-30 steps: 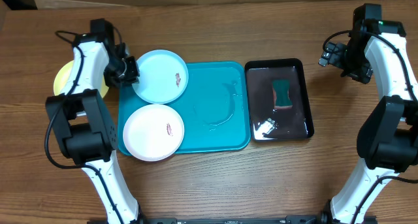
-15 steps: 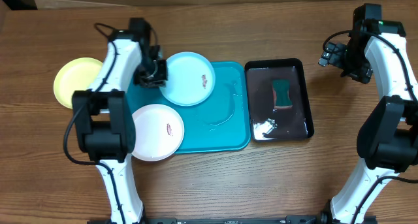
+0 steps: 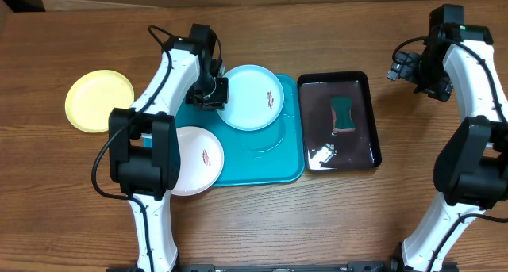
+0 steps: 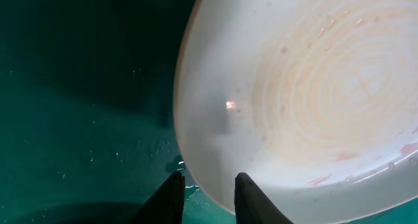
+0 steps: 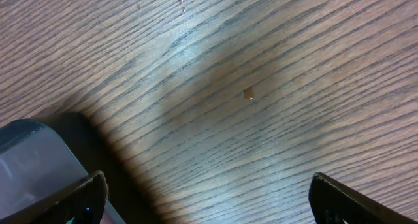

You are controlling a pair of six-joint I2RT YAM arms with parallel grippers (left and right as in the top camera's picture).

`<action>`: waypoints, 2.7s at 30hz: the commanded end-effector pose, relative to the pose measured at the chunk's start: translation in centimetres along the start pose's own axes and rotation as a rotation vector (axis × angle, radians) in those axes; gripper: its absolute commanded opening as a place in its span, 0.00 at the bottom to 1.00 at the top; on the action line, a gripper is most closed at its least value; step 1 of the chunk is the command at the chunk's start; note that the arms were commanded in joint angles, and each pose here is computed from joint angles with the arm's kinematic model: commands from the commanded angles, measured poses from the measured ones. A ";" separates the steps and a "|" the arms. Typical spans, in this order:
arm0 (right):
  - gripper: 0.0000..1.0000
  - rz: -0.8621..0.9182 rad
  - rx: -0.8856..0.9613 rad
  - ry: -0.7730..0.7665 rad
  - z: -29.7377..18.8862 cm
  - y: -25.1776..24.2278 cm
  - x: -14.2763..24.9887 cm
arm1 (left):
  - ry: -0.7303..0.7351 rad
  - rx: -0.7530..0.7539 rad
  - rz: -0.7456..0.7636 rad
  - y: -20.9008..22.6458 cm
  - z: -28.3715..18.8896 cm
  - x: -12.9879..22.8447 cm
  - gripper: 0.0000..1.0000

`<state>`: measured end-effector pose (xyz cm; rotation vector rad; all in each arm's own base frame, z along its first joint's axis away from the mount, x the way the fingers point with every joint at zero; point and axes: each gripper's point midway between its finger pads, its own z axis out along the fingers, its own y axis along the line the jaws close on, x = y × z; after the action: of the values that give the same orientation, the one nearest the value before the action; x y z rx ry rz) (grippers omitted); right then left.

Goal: Clean dirty plates on tray and stack at the side

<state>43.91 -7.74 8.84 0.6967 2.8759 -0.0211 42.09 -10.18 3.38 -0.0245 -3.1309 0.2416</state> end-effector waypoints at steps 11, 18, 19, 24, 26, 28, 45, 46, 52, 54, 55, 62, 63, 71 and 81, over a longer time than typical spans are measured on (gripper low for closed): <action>1.00 0.010 -0.018 -0.032 -1.3 0.1 -0.6 | 0.006 -0.007 -0.043 0.1 0.1 0.1 0.31; 1.00 0.010 -0.018 -0.032 -1.3 0.1 -0.6 | 0.007 -0.008 -0.044 0.2 0.1 0.1 0.31; 1.00 0.010 -0.018 -0.032 -1.3 0.1 -0.6 | 0.007 -0.008 -0.044 0.2 0.1 0.1 0.31; 1.00 0.010 -0.018 -0.032 -1.3 0.1 -0.6 | -0.004 -0.009 -0.042 0.2 0.1 -0.1 0.31; 1.00 0.010 -0.018 -0.032 -1.3 0.1 -0.6 | -0.014 -0.027 -0.042 0.5 0.1 -0.3 0.31; 1.00 0.010 -0.018 -0.032 -1.3 0.1 -0.6 | -0.021 -0.045 -0.042 0.8 0.1 -0.5 0.32; 1.00 0.010 -0.018 -0.032 -1.3 0.1 -0.6 | -0.095 -0.043 -0.041 0.7 0.1 -2.3 0.33; 1.00 0.010 -0.018 -0.032 -1.3 0.1 -0.6 | -0.100 -0.041 -0.043 0.6 0.1 -2.4 0.33; 1.00 0.010 -0.018 -0.032 -1.3 0.1 -0.6 | -0.111 -0.067 -0.072 1.1 0.1 -2.7 0.34; 1.00 0.010 -0.018 -0.032 -1.3 0.1 -0.6 | -0.108 -0.067 -0.084 1.1 0.2 -2.6 0.33; 1.00 0.010 -0.018 -0.032 -1.3 0.1 -0.6 | -0.105 -0.068 -0.092 1.1 0.3 -2.4 0.33; 1.00 0.010 -0.018 -0.032 -1.3 0.1 -0.6 | -0.086 -0.064 -0.100 1.2 2.2 -1.5 0.09; 1.00 0.010 -0.018 -0.032 -1.3 0.1 -0.6 | -0.084 -0.064 -0.099 1.2 2.3 -1.4 0.04; 1.00 0.010 -0.018 -0.032 -1.3 0.1 -0.6 | -0.005 -0.074 -0.085 0.8 1.8 0.7 0.04; 1.00 0.010 -0.018 -0.032 -1.3 0.1 -0.6 | 0.006 -0.080 -0.094 0.2 1.9 1.1 0.04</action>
<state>43.91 -7.74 8.84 0.6967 2.8759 -0.0211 40.92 -10.34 1.42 0.0851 -3.1146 0.1392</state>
